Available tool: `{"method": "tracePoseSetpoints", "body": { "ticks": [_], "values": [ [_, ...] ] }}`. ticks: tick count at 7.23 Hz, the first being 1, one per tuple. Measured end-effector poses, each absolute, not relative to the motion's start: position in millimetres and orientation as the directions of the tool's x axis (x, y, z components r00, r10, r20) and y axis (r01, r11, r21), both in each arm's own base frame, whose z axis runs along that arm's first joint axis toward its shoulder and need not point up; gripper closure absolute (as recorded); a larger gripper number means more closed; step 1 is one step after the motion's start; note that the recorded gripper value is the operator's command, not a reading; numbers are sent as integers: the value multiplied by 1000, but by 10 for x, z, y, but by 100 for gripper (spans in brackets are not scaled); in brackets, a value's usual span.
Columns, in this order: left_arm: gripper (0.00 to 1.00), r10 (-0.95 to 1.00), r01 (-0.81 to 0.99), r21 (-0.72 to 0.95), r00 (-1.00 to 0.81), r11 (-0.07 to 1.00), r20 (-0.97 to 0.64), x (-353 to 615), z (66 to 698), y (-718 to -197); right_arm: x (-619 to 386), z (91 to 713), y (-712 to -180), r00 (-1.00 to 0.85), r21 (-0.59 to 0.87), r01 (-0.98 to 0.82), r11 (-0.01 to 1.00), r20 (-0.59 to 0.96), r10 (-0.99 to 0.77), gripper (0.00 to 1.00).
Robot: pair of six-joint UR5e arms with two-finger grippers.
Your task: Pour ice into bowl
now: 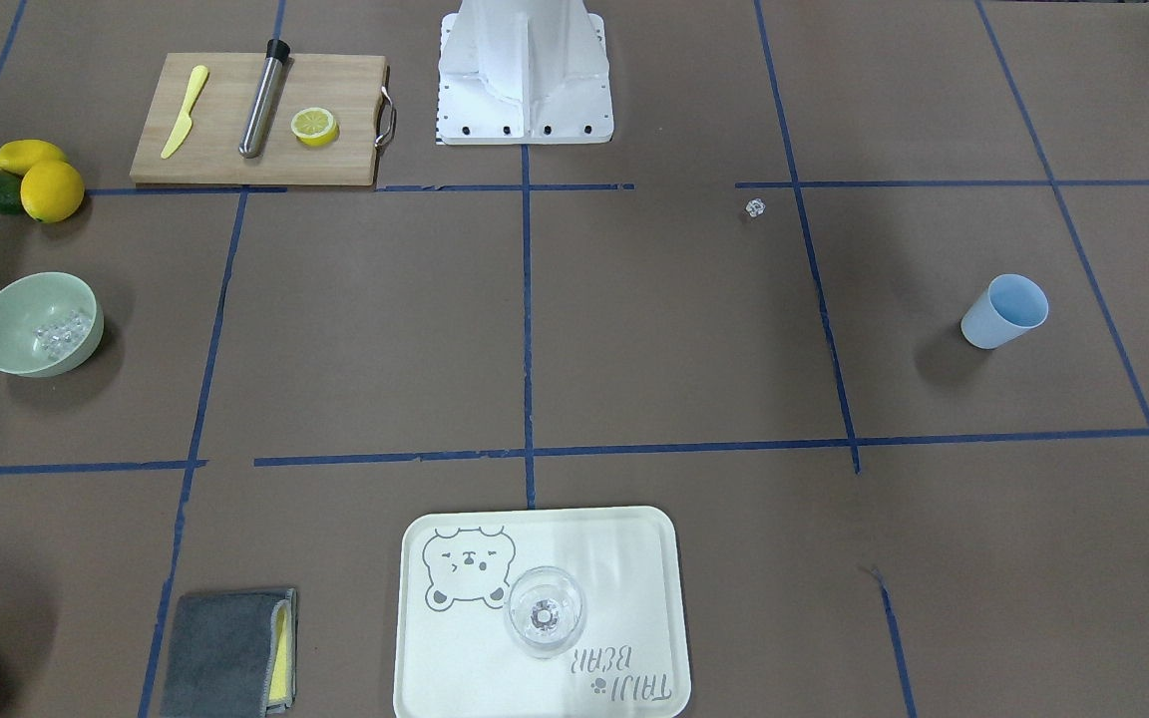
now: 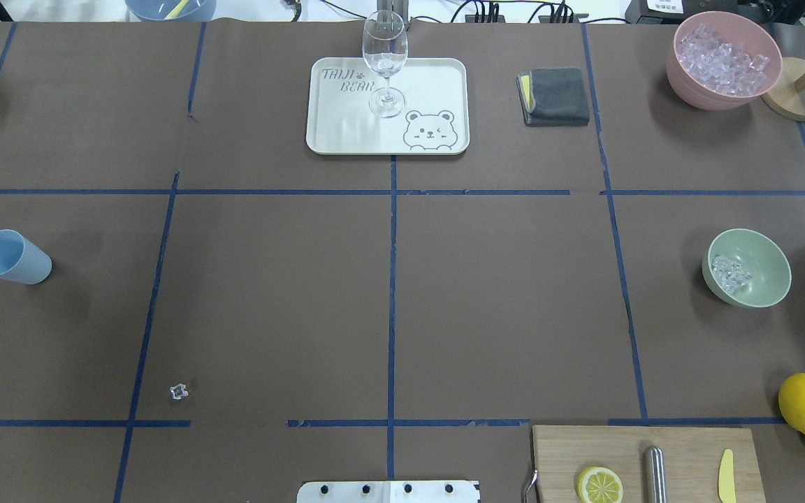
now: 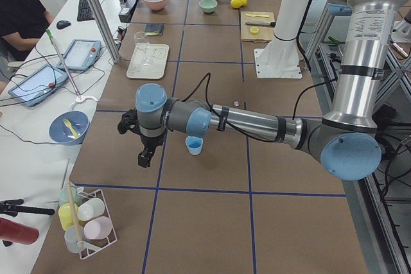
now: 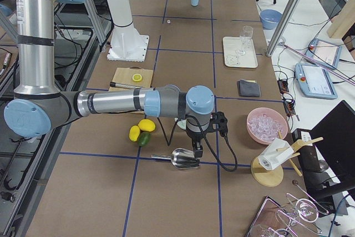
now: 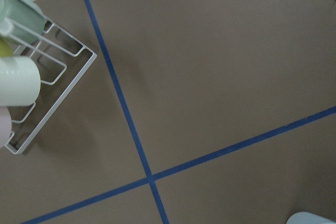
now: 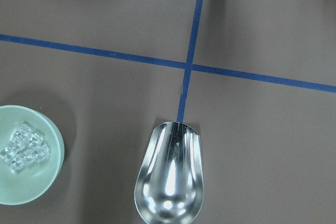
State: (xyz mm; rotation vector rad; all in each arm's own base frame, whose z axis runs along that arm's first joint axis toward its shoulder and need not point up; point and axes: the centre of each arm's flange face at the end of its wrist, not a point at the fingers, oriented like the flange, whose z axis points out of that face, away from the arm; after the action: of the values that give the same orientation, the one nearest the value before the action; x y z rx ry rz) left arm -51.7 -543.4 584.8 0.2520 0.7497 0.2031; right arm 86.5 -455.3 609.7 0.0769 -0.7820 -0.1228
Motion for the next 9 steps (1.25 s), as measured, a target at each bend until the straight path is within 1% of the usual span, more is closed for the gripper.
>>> {"method": "tracePoseSetpoints", "body": {
  "ticks": [1, 3, 9],
  "values": [
    [0, 234, -79, 255, 708, 964, -666, -596, 6070, -5288, 867, 6176, -4524, 696, 100, 79, 992, 707, -127, 0],
    [0, 200, -72, 213, 707, 974, -678, -626, 6282, -5117, 868, 6272, -4514, 693, 77, 73, 994, 713, -106, 0],
    [0, 189, -71, 198, 707, 978, -681, -629, 6346, -5065, 866, 6340, -4487, 691, 57, 67, 996, 717, -88, 0]
  ]
}}
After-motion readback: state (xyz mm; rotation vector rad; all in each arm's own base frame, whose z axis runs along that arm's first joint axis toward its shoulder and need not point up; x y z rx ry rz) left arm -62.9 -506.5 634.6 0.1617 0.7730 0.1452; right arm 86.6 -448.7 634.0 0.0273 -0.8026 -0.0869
